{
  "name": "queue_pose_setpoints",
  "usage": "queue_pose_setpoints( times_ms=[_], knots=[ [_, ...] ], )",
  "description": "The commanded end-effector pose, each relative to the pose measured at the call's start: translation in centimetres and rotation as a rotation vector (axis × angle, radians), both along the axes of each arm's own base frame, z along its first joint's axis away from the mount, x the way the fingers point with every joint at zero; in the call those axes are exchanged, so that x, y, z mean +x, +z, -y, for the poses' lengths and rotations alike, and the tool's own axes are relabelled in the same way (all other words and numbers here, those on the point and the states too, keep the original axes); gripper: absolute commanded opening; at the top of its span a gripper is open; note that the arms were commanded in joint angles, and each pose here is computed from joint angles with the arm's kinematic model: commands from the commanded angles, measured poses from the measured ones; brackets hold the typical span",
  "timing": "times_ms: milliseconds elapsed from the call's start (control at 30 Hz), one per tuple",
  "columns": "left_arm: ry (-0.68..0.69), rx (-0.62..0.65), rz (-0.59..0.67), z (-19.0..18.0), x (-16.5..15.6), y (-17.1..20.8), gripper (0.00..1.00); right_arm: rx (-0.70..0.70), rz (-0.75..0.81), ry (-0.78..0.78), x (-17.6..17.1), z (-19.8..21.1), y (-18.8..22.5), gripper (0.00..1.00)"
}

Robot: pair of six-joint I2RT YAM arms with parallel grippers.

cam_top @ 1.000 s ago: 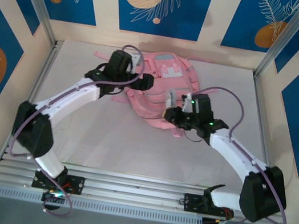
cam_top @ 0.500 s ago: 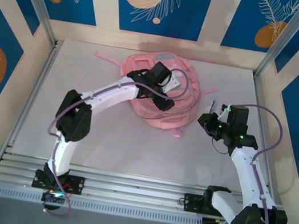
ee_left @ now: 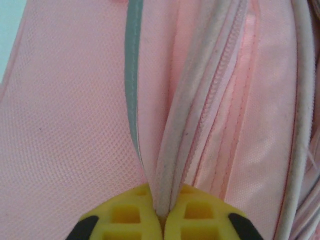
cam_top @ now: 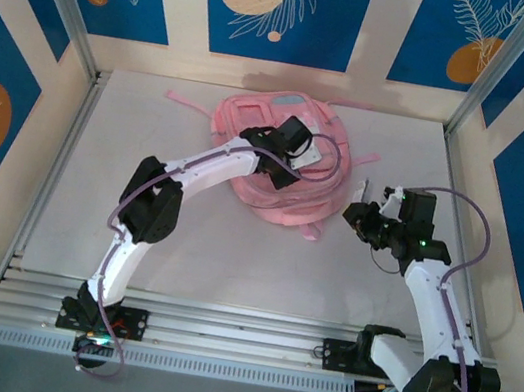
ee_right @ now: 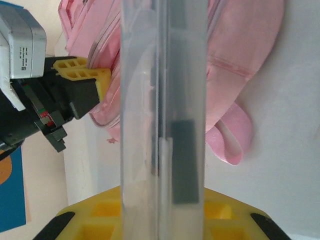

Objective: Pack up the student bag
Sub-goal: Open the student bag at the top-center of the table, then place the loose stationery in the student bag.

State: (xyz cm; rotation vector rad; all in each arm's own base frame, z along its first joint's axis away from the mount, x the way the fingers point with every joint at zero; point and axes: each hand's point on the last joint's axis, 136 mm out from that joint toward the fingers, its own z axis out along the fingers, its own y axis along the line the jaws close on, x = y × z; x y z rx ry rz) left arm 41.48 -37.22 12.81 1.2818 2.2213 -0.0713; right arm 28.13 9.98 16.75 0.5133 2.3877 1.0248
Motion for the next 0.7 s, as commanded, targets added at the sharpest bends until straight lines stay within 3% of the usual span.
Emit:
queue_pose_setpoints(
  times_ms=[0,367,667],
  knots=[
    [-0.005,-0.061,-0.026,0.5,-0.4,2.3,0.00,0.038,0.028,0.075,0.3,-1.9,0.5,0.15],
    [0.106,-0.377,-0.102,0.1,0.7,10.1,0.00,0.120,0.063,0.210,3.7,-8.3,1.5,0.15],
    [0.086,-0.464,-0.019,0.4,1.0,12.7,0.00,0.264,0.042,0.262,9.8,-12.6,2.1,0.15]
  ],
)
